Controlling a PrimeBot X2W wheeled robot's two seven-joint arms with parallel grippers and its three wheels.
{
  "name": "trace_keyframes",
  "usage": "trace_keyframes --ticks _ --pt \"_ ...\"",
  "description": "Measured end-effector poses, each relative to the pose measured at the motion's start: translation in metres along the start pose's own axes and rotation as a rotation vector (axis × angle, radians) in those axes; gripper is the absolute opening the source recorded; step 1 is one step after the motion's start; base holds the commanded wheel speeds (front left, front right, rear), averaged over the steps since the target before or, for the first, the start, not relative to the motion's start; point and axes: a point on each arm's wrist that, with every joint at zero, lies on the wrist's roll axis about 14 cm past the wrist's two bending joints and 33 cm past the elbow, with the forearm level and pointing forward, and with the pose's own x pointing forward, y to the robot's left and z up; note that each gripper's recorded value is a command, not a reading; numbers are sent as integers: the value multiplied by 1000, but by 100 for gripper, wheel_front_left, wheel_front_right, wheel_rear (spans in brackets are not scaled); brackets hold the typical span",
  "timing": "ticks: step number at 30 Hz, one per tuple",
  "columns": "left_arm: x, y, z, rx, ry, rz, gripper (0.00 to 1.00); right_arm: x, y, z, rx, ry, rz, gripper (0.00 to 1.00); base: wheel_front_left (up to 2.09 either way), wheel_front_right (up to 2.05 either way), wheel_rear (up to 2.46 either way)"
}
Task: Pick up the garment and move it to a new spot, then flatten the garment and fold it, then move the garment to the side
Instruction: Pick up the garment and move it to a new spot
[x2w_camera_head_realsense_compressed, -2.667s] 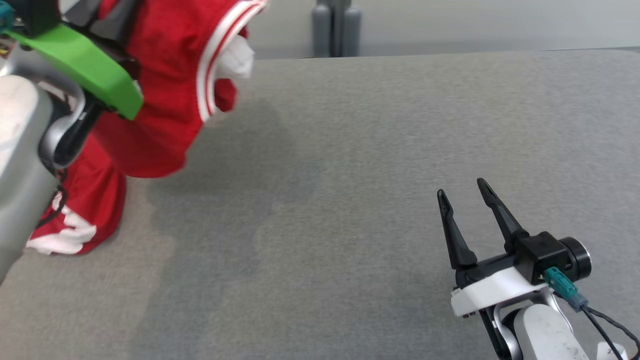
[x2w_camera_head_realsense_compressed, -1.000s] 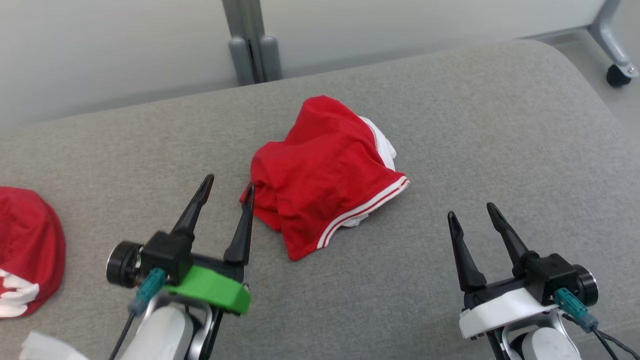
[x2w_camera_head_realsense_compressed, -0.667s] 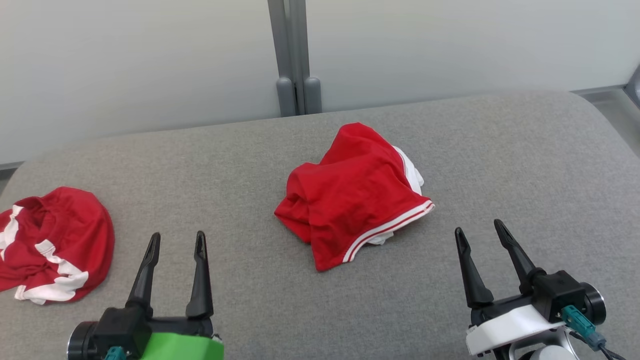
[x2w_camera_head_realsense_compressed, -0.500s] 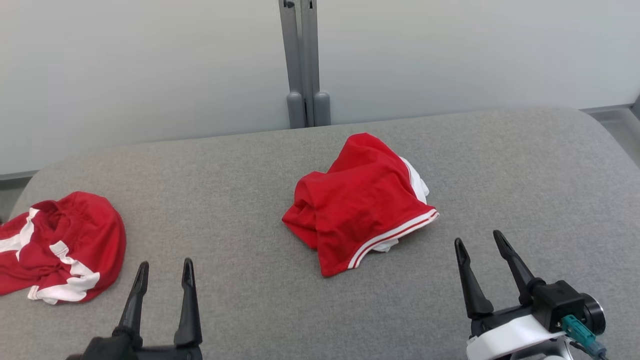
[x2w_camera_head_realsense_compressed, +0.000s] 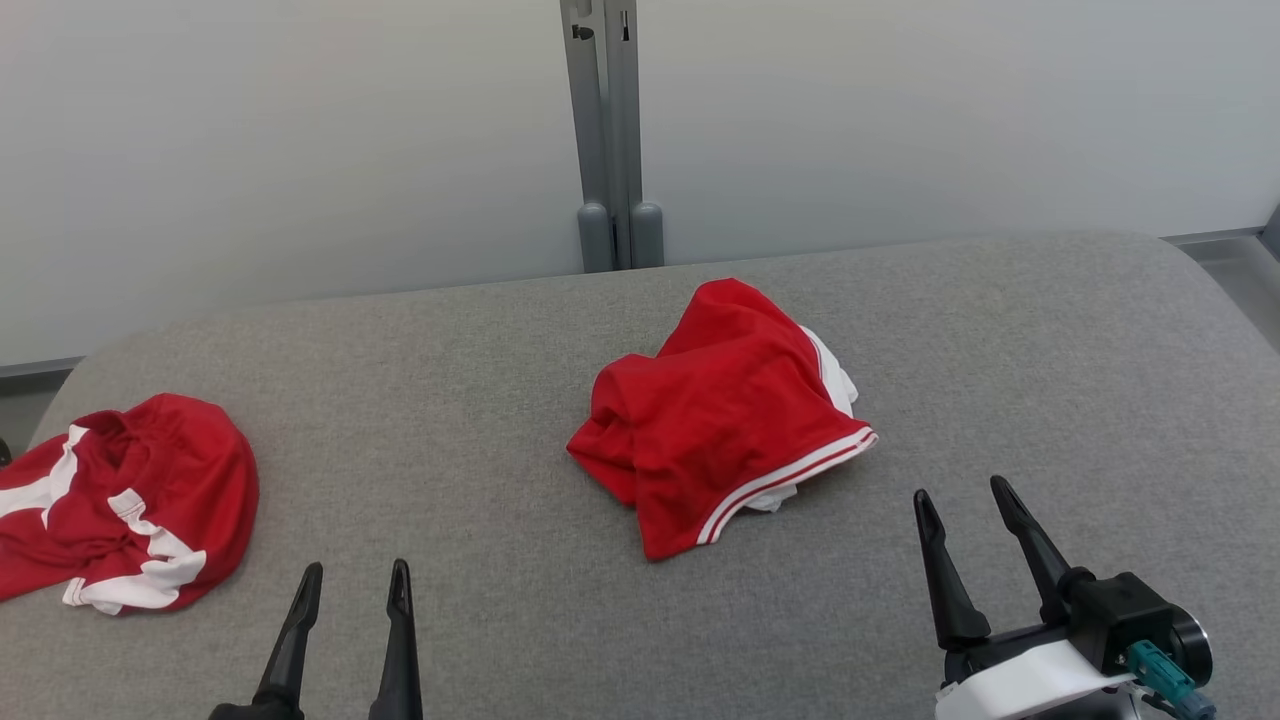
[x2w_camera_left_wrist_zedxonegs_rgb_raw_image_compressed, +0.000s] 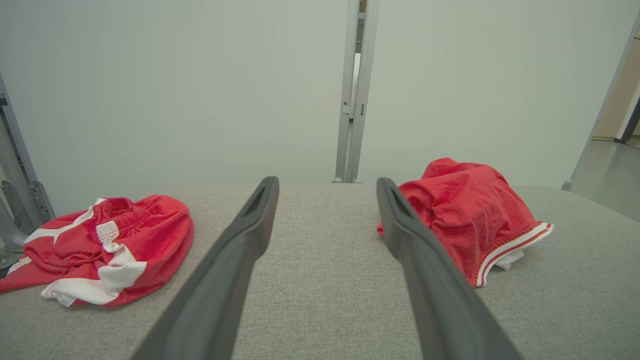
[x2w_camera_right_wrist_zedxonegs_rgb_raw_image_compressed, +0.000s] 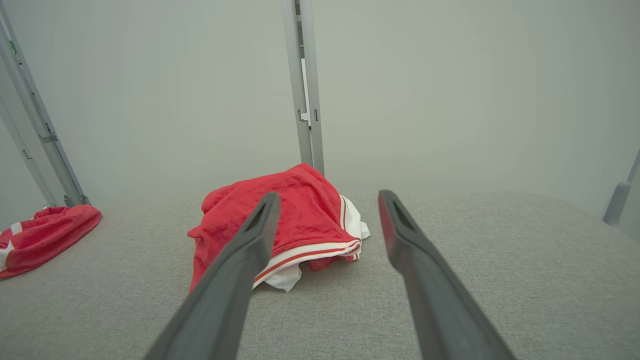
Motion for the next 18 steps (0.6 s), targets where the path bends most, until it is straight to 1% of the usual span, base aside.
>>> trace_keyframes --ticks 18 --pt "0 0 1 8 -3 7 100 0 3 -1 1 2 8 100 0 0 0"
